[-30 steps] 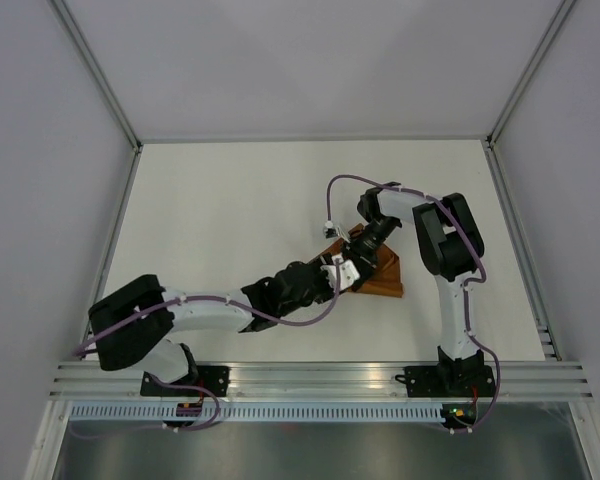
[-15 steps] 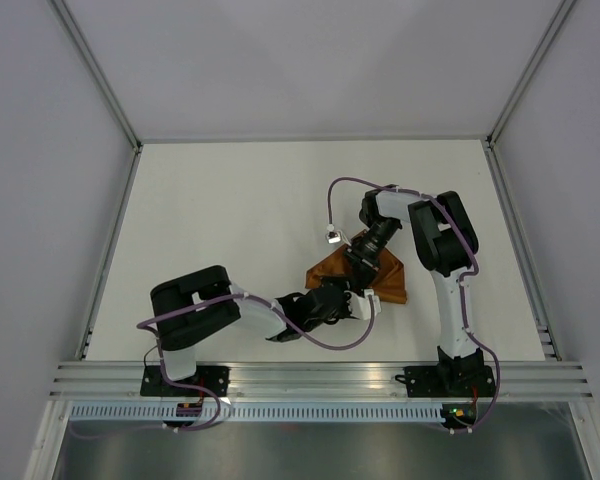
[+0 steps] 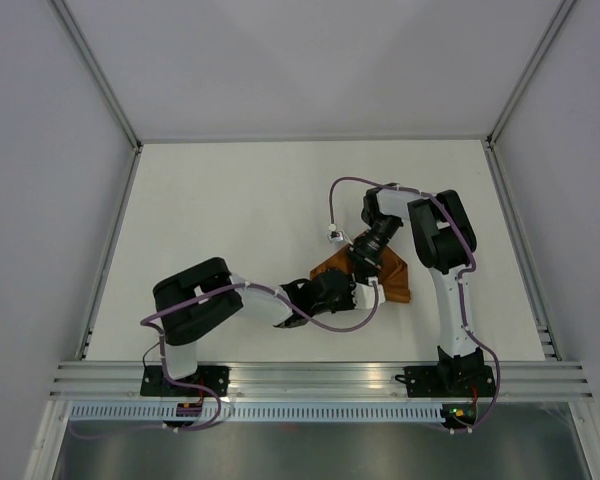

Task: Fold the napkin, place the utensils inside, and roll it up
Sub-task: Roll the napkin at the center of the board.

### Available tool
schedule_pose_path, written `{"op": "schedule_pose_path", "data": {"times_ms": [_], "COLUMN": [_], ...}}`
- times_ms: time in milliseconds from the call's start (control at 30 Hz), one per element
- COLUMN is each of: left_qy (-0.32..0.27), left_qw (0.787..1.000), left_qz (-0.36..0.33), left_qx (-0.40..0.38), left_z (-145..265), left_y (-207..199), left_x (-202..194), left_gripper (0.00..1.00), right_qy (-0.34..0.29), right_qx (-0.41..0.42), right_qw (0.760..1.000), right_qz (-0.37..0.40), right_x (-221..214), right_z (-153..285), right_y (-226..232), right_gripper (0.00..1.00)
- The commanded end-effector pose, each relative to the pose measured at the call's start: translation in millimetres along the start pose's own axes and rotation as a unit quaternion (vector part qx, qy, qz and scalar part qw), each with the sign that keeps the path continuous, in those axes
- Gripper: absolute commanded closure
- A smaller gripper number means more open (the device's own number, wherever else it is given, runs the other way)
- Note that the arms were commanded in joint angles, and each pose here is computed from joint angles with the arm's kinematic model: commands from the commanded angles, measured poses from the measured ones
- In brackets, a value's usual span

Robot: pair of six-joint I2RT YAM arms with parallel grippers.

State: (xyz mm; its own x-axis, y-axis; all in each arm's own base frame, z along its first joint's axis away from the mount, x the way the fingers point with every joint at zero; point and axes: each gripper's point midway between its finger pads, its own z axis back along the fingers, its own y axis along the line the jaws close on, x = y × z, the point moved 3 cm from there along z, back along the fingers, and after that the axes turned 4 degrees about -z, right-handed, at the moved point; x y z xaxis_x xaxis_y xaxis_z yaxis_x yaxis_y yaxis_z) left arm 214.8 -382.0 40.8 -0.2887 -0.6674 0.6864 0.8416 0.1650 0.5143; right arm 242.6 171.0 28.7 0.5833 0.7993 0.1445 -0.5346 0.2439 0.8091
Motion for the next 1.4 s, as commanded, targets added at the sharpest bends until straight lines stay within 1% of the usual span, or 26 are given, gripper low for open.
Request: {"op": "schedule_pose_path", "data": {"times_ms": [0,33,100,133,200,233,333,433,500,533,600,667,800,833,900,933,967,1000,1033,1100,1133,1200,1233,1300,1333,1367], "left_qy": [0.044,0.052,0.050,0.054,0.049,0.044,0.049,0.052,0.055,0.053,0.055,0.046,0.039,0.027,0.039,0.036,0.044,0.048,0.050,0.063,0.059,0.071,0.069,0.076,0.078,0.082], "left_qw": [0.990,0.988,0.984,0.982,0.977,0.973,0.963,0.952,0.945,0.940,0.932,0.923,0.900,0.890,0.874,0.866,0.857,0.850,0.838,0.823,0.819,0.811,0.810,0.801,0.801,0.797], "left_qz": [0.065,0.073,0.090,0.096,0.112,0.119,0.134,0.157,0.173,0.181,0.199,0.215,0.266,0.277,0.306,0.315,0.328,0.340,0.352,0.373,0.377,0.392,0.394,0.411,0.413,0.419], "left_qx": [-0.116,-0.124,-0.143,-0.153,-0.177,-0.193,-0.227,-0.258,-0.271,-0.285,-0.297,-0.315,-0.344,-0.360,-0.375,-0.387,-0.396,-0.399,-0.413,-0.424,-0.428,-0.429,-0.429,-0.429,-0.426,-0.427], "left_z": [-6.6,-5.9,-5.3,-3.7,-3.1,-2.1,-0.3,0.5,1.2,1.8,3.0,3.8,7.2,8.5,10.9,12.0,10.5,9.5,9.6,6.9,5.1,4.8,3.5,4.0,2.4,2.4], "left_y": [-36.2,-35.7,-35.6,-36.6,-38.9,-41.4,-48.2,-53.1,-52.3,-54.7,-52.1,-52.5,-44.5,-43.5,-43.8,-42.9,-46.3,-43.8,-43.1,-44.8,-41.6,-40.7,-36.9,-33.4,-30.1,-30.4], "left_x": [-28.0,-33.6,-35.4,-37.1,-37.7,-36.3,-40.1,-43.4,-44.6,-44.8,-46.2,-44.0,-48.2,-43.6,-51.8,-49.5,-55.7,-58.4,-56.1,-63.4,-61.0,-64.5,-61.9,-63.2,-62.5,-62.2], "left_gripper": [0.60,0.67,0.76,0.84,0.95,0.98,0.98,0.98,0.98,0.98,0.98,0.98,0.98,0.98,0.98,0.98,0.98,0.98,0.98,0.98,0.98,0.98,0.98,0.98,0.98,0.98], "right_qy": [0.025,0.024,0.022,0.020,0.011,0.007,-0.013,-0.043,-0.064,-0.085,-0.109,-0.150,-0.207,-0.220,-0.238,-0.245,-0.252,-0.259,-0.254,-0.269,-0.258,-0.265,-0.250,-0.254,-0.239,-0.231], "right_qx": [-0.066,-0.067,-0.069,-0.069,-0.074,-0.079,-0.092,-0.119,-0.140,-0.157,-0.170,-0.190,-0.224,-0.236,-0.262,-0.274,-0.294,-0.320,-0.320,-0.364,-0.370,-0.401,-0.404,-0.432,-0.425,-0.452], "right_qw": [0.994,0.994,0.994,0.994,0.994,0.993,0.991,0.987,0.983,0.979,0.973,0.963,0.944,0.938,0.925,0.919,0.908,0.893,0.895,0.864,0.866,0.841,0.844,0.820,0.826,0.810], "right_qz": [0.080,0.081,0.082,0.083,0.083,0.086,0.091,0.096,0.102,0.102,0.109,0.116,0.125,0.125,0.140,0.141,0.158,0.182,0.178,0.220,0.217,0.251,0.249,0.277,0.284,0.293], "right_x": [2.6,3.2,4.2,4.8,7.0,8.9,14.7,23.8,28.1,32.2,35.8,41.4,39.8,32.4,28.6,16.8,16.0,12.8,-0.1,-1.8,-13.2,-14.3,-22.6,-18.9,-21.6,-19.0], "right_z": [-8.5,-8.2,-7.6,-7.3,-6.2,-3.2,4.6,21.6,32.0,45.3,57.4,79.1,109.9,116.7,125.2,124.8,128.3,134.7,120.1,127.2,113.1,114.0,98.3,95.9,75.3,75.8], "right_y": [-52.0,-51.8,-51.4,-50.6,-50.3,-48.1,-40.8,-30.6,-27.3,-20.3,-14.9,-5.1,6.5,11.5,12.3,17.9,17.4,29.3,27.0,38.5,34.5,43.4,39.9,47.2,46.7,44.0], "right_gripper": [0.90,0.90,0.90,0.89,0.84,0.79,0.65,0.57,0.54,0.52,0.50,0.48,0.47,0.47,0.47,0.47,0.47,0.46,0.45,0.42,0.42,0.40,0.39,0.38,0.37,0.37]}}
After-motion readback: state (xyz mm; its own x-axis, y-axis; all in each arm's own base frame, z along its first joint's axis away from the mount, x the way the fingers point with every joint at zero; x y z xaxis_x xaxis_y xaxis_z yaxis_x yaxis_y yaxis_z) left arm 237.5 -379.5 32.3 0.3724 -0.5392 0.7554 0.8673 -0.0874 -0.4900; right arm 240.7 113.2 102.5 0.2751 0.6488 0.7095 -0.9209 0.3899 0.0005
